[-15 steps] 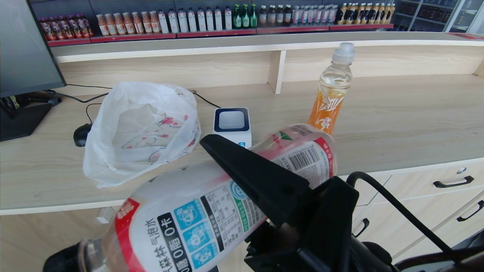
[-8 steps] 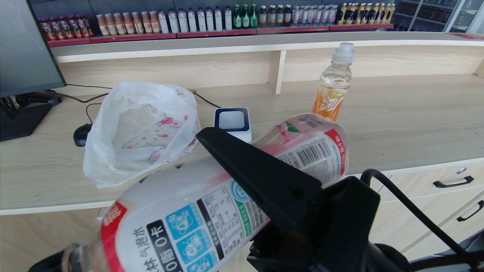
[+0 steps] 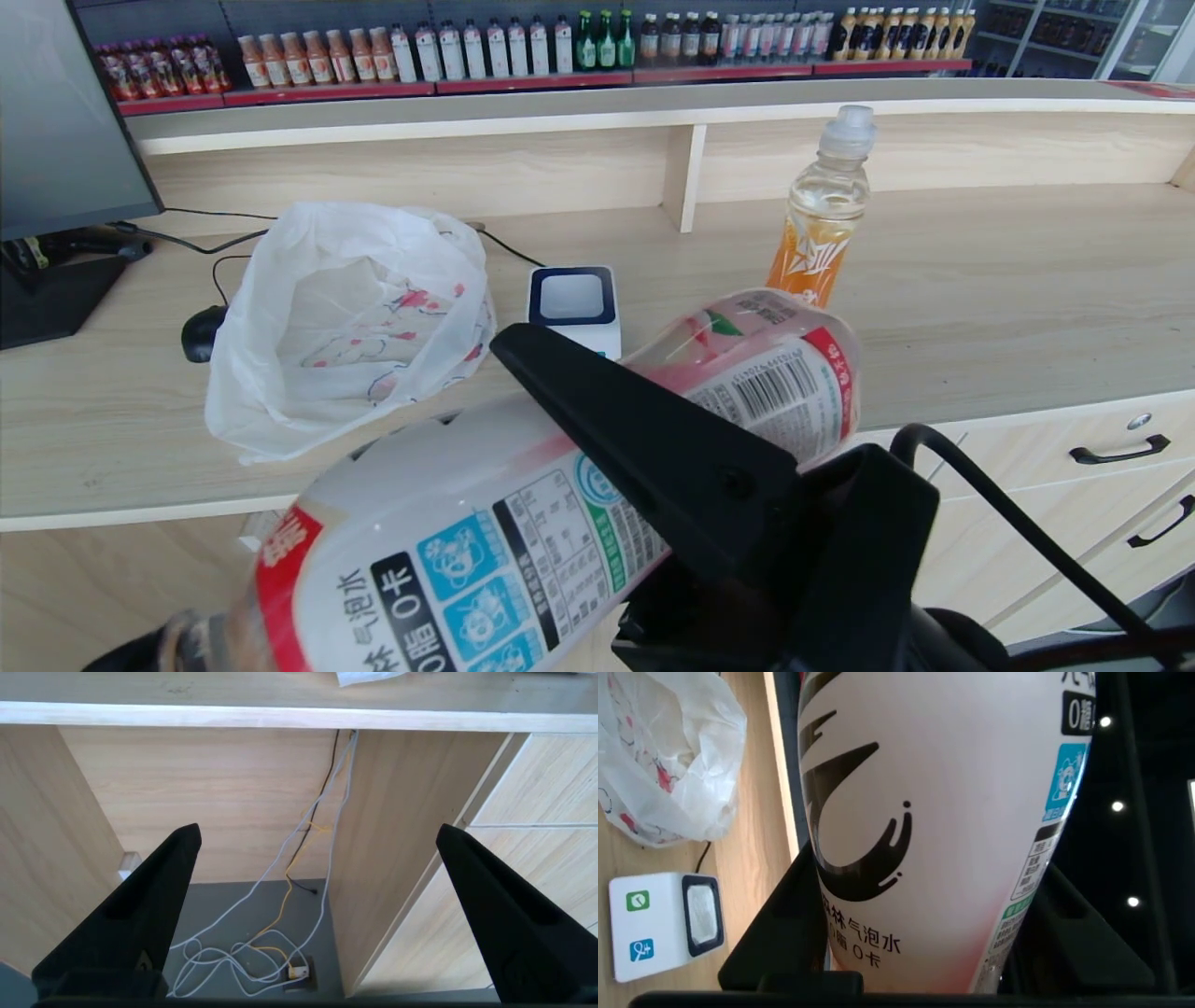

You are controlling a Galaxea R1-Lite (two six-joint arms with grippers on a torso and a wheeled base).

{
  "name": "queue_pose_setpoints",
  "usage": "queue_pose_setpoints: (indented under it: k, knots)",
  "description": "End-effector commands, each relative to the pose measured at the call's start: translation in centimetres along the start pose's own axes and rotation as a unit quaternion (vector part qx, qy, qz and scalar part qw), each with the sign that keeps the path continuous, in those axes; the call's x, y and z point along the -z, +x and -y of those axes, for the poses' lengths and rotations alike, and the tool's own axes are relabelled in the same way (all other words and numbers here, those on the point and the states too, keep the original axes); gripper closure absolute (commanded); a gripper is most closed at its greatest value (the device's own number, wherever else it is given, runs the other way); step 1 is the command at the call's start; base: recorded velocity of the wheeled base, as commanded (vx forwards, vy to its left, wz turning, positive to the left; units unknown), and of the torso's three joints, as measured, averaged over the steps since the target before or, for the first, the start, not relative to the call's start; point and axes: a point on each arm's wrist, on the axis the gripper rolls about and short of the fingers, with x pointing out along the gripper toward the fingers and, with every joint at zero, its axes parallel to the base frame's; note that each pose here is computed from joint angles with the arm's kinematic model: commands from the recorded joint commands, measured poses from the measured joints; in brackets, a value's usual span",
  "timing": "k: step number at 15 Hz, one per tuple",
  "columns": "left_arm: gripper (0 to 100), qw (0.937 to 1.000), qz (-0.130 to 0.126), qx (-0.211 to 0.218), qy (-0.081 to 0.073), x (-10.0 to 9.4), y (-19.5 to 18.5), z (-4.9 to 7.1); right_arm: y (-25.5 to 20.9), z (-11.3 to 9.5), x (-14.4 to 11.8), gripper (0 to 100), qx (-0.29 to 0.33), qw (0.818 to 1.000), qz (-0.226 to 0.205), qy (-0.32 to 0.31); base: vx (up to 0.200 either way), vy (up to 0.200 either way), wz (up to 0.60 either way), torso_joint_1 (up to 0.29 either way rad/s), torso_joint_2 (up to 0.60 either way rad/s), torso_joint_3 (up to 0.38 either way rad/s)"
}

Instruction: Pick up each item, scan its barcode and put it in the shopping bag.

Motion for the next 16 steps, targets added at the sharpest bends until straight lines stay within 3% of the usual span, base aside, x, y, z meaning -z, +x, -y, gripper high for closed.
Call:
queue_pose_setpoints:
  k: [1,4,7,10,12,16]
  knots:
    - [0,1.0,0.001,-0.001,0.0,0.0,0.0,0.0,0.0,-0.5,-0.2,100,-0.007,1.0,0.002,0.02,0.0,0.0,0.0,0.0,0.0,0.0]
    - [0,1.0,0.0,-0.001,0.0,0.0,0.0,0.0,0.1,-1.0,0.0,100,-0.017,0.995,-0.009,0.1,0.0,0.0,0.0,0.0,0.0,0.0]
    - [0,1.0,0.0,-0.001,0.0,0.0,0.0,0.0,0.2,-2.3,0.9,100,-0.038,0.981,-0.058,0.184,0.0,0.0,0.0,0.0,0.0,0.0]
    - [0,1.0,0.001,0.0,0.0,0.0,0.0,0.0,-0.3,-4.9,0.1,100,-0.068,0.919,-0.081,0.38,0.0,0.0,0.0,0.0,0.0,0.0]
    - [0,1.0,0.001,-0.001,0.0,0.0,0.0,0.0,-0.8,-5.3,0.4,100,-0.073,0.89,-0.089,0.441,0.0,0.0,0.0,0.0,0.0,0.0]
    - [0,1.0,0.0,-0.001,0.0,0.0,0.0,0.0,-1.0,-5.7,3.1,100,-0.053,0.855,-0.134,0.498,0.0,0.0,0.0,0.0,0.0,0.0]
